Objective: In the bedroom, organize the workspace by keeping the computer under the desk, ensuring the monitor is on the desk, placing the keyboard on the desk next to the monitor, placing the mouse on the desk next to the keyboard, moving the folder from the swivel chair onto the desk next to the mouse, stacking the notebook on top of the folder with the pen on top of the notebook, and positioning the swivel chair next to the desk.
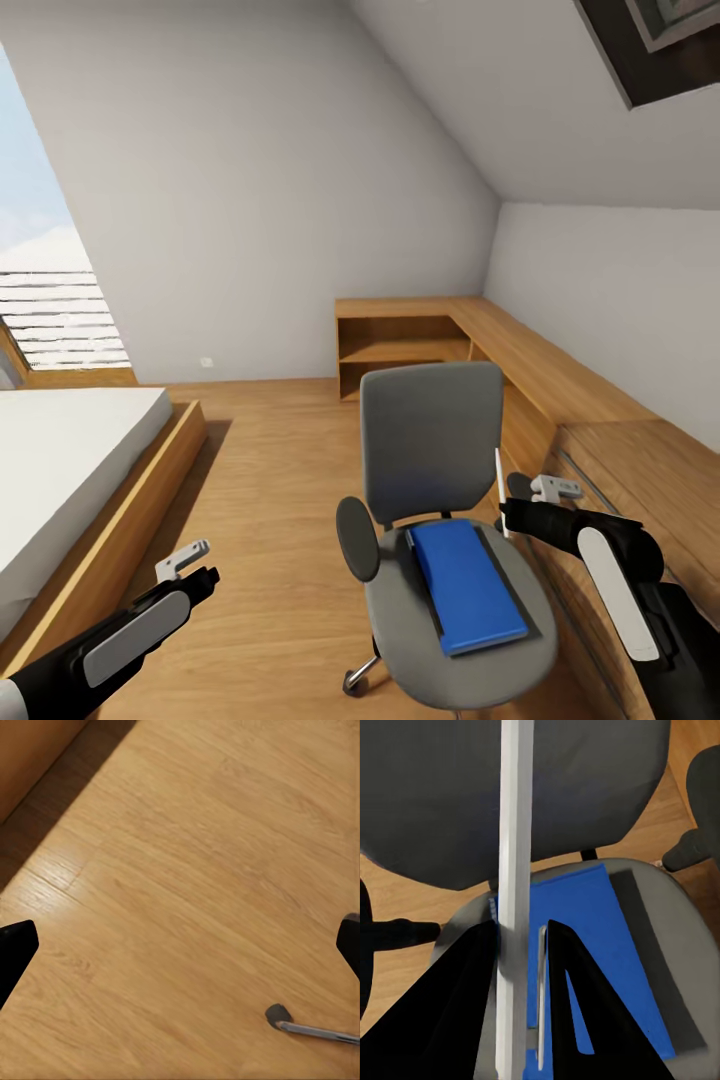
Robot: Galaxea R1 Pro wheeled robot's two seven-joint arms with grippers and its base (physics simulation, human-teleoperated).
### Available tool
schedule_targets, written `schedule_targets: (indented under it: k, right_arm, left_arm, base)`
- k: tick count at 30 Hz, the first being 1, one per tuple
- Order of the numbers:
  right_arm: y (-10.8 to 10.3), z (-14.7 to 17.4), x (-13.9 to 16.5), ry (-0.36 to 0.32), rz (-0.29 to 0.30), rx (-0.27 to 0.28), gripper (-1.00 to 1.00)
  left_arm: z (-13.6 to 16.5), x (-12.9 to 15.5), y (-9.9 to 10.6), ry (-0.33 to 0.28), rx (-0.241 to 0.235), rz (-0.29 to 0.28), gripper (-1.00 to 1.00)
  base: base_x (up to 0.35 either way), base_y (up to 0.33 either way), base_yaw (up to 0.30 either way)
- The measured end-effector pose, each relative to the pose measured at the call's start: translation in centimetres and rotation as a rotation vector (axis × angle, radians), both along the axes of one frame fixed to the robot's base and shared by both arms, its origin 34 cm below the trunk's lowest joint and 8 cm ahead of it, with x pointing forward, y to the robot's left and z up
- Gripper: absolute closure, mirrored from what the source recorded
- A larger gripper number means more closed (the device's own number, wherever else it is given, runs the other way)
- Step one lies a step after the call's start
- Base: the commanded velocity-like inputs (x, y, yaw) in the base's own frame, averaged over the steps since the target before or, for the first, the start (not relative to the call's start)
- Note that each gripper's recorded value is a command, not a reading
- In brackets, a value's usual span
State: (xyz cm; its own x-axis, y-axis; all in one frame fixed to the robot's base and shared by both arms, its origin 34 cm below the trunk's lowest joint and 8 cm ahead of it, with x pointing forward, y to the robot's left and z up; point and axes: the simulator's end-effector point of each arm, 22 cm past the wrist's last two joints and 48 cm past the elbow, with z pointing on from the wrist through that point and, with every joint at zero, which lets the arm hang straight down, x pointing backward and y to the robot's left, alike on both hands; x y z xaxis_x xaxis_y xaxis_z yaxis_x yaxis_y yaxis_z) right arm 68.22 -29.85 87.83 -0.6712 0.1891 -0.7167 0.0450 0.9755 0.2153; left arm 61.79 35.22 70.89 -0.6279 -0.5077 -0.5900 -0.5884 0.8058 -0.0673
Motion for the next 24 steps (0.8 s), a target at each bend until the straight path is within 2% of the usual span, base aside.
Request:
schedule_targets:
  k: [3, 9, 15, 21, 24]
  right_arm:
    - [0.0, 0.4, 0.0, -0.001, -0.001, 0.001, 1.00]
    - [0.0, 1.3, 0.1, -0.002, -0.002, 0.000, 1.00]
    - [-0.1, 2.3, 0.0, -0.004, -0.004, -0.001, 1.00]
    - [-0.1, 3.1, 0.0, -0.004, -0.004, -0.001, 1.00]
    - [-0.2, 3.6, 0.0, -0.004, -0.007, -0.004, 1.00]
  left_arm:
    - [0.6, 0.2, -0.2, -0.010, -0.002, 0.001, -1.00]
    - [1.7, 0.3, -0.1, -0.018, 0.006, -0.003, -1.00]
    - [3.7, 0.9, -1.9, -0.046, -0.025, -0.031, -1.00]
    - [4.7, 0.9, -2.0, -0.049, -0.028, -0.033, -1.00]
    - [5.1, 0.9, -2.0, -0.049, -0.028, -0.032, -1.00]
  base:
    - [-0.110, 0.113, 0.000]
    - [-0.185, 0.292, -0.009]
    - [-0.140, 0.312, -0.170]
    - [-0.037, 0.325, -0.033]
    - [-0.002, 0.153, -0.002]
